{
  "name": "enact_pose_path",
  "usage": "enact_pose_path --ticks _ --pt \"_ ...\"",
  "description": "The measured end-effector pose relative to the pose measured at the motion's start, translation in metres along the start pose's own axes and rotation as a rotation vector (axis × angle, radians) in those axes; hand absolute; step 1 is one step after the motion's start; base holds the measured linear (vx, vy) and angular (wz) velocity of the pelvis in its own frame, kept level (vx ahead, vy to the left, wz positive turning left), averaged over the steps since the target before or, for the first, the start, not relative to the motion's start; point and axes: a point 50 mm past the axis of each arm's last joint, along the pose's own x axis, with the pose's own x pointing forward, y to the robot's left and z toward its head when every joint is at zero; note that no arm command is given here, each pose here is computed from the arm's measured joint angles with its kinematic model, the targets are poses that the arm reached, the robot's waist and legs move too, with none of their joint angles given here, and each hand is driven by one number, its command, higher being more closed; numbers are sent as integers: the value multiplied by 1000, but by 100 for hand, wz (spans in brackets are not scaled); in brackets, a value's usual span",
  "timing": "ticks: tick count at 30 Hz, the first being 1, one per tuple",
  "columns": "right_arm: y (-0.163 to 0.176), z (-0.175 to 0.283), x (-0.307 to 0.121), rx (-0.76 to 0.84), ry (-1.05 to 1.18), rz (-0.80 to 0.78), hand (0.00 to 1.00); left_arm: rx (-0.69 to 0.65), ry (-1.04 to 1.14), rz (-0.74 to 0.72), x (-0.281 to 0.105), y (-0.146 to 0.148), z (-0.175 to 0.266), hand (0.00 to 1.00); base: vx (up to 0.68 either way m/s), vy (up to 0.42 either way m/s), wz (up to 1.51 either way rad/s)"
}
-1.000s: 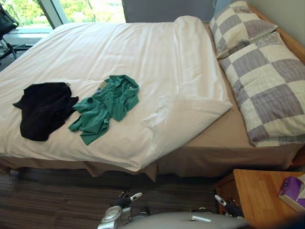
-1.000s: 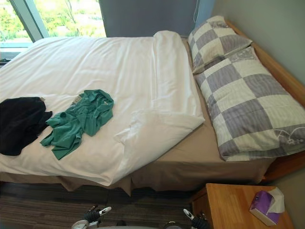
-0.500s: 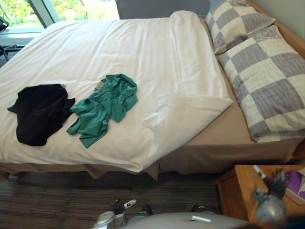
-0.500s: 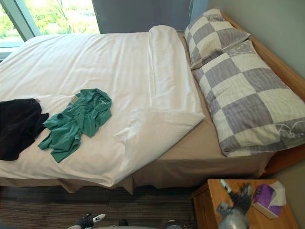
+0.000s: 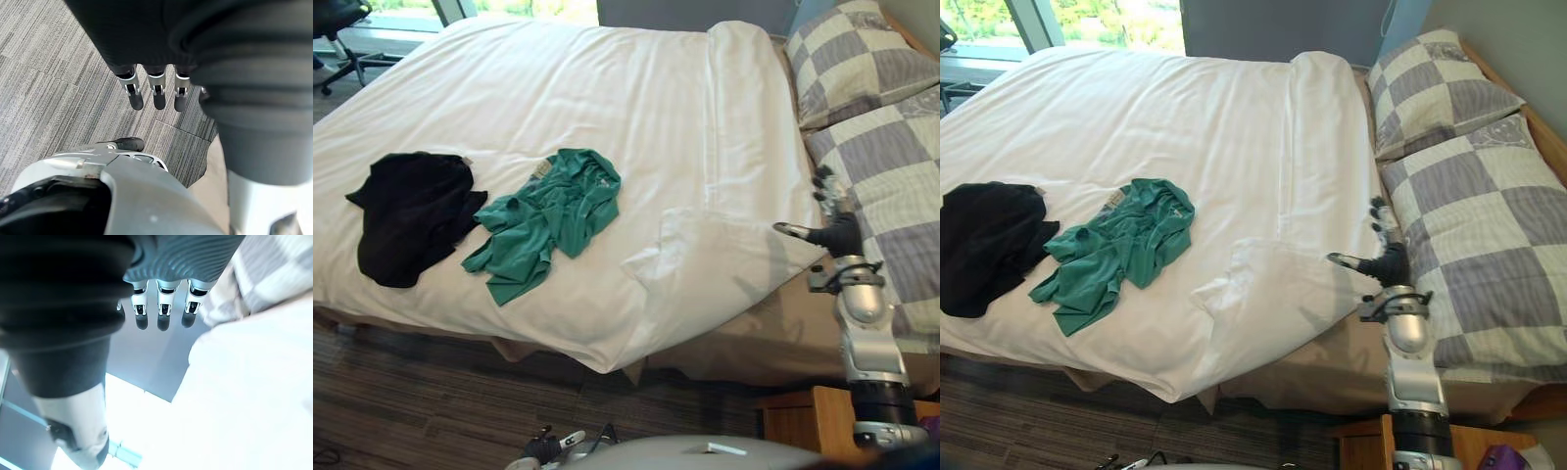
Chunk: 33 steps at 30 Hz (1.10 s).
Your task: Tidy the bed and pick cloth on bed and put in laundry
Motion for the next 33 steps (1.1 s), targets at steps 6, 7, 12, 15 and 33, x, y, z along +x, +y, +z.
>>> enact_pose_path --ticks 6,7,12,15,33 --pt "43 -4 29 -181 69 174 0 7 -14 6 0 3 1 0 -1 -62 13" --pt "48 -8 33 -217 100 183 0 28 -25 8 1 4 6 0 -53 -69 36" --pt "47 -9 59 -284 153 103 0 57 -131 7 7 3 48 0 -122 -59 36" --pt "41 12 88 -303 108 11 0 61 -211 20 10 6 82 0 -165 -16 26" --pt "12 3 120 -459 270 25 100 35 -423 37 0 -2 175 0 -11 23 8"
